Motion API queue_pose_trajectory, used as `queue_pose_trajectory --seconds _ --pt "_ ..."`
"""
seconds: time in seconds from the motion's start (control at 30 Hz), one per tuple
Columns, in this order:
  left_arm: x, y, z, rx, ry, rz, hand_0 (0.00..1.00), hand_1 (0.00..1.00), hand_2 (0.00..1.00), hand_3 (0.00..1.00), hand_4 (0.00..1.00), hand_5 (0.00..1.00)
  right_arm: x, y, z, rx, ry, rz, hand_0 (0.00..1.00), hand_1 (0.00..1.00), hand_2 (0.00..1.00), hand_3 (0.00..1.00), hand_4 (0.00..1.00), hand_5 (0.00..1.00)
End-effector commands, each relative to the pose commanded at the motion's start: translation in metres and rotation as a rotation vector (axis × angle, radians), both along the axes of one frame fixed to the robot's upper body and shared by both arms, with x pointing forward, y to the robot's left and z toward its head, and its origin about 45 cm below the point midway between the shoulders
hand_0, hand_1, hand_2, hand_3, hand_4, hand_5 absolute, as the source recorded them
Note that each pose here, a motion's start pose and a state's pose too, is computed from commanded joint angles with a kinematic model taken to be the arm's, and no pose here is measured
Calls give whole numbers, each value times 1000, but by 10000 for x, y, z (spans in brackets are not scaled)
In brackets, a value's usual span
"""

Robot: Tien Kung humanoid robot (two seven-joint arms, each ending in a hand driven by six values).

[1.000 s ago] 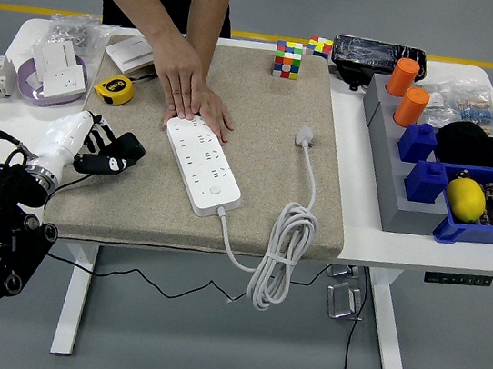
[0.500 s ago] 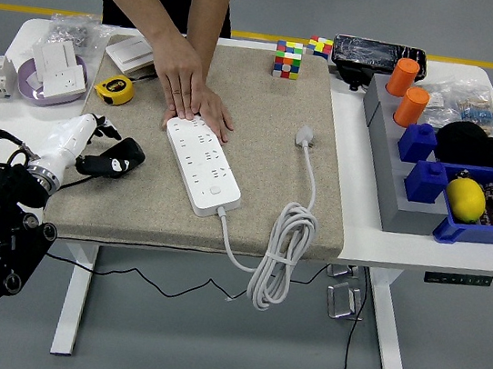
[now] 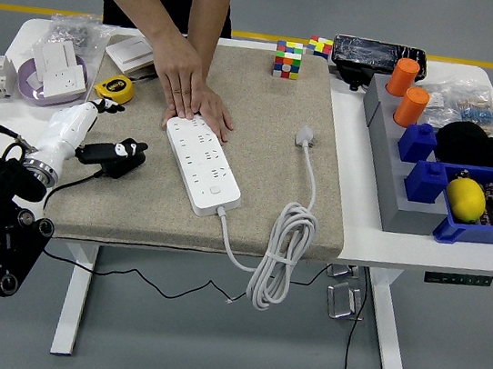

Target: Pick up the plug,place it near the board,insert it into the board,press the button

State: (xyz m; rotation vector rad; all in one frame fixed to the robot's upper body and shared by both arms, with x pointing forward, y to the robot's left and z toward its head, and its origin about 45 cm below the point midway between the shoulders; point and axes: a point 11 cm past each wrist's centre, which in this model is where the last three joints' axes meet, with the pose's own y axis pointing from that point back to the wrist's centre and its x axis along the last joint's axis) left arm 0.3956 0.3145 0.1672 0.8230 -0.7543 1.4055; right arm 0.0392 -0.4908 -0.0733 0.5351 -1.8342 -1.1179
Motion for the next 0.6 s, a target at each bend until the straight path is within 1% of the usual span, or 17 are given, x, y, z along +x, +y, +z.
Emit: queue_pose_trajectory --seconds 0.07,0.17,0.2,0.27,0.37,0.43,0.5,0.57,0.6 --pt "-13 -24 96 -91 -27 4 874 932 910 881 998 998 3 7 -3 1 -1 0 851 854 820 821 998 998" --pt "-59 -89 259 -238 -64 -2 874 932 910 881 998 998 6 20 -9 3 -2 1 851 854 820 821 998 998" --pt "-76 -108 298 -281 -67 -4 911 940 917 884 998 998 8 23 -10 4 -2 1 852 854 820 820 998 998" --pt "-107 -144 375 -367 -68 -8 911 940 917 884 998 998 11 32 -15 5 -4 -1 852 854 820 820 998 998" --pt "-160 -189 479 -512 -54 -7 911 940 917 884 998 998 20 50 -23 6 -12 -12 852 854 820 820 998 998" --pt "-194 -205 520 -610 -44 1 903 936 916 883 998 998 30 64 -31 8 -22 -28 851 854 820 821 998 998" --pt "-233 -212 528 -701 -23 17 903 936 916 883 998 998 43 82 -41 9 -35 -49 851 854 820 821 998 998" --pt "-263 -213 509 -794 6 32 903 936 916 883 998 998 56 100 -48 11 -41 -53 851 854 820 821 998 998" --pt "-281 -203 493 -840 23 43 866 900 889 885 998 998 62 112 -53 13 -43 -53 851 854 820 823 998 998"
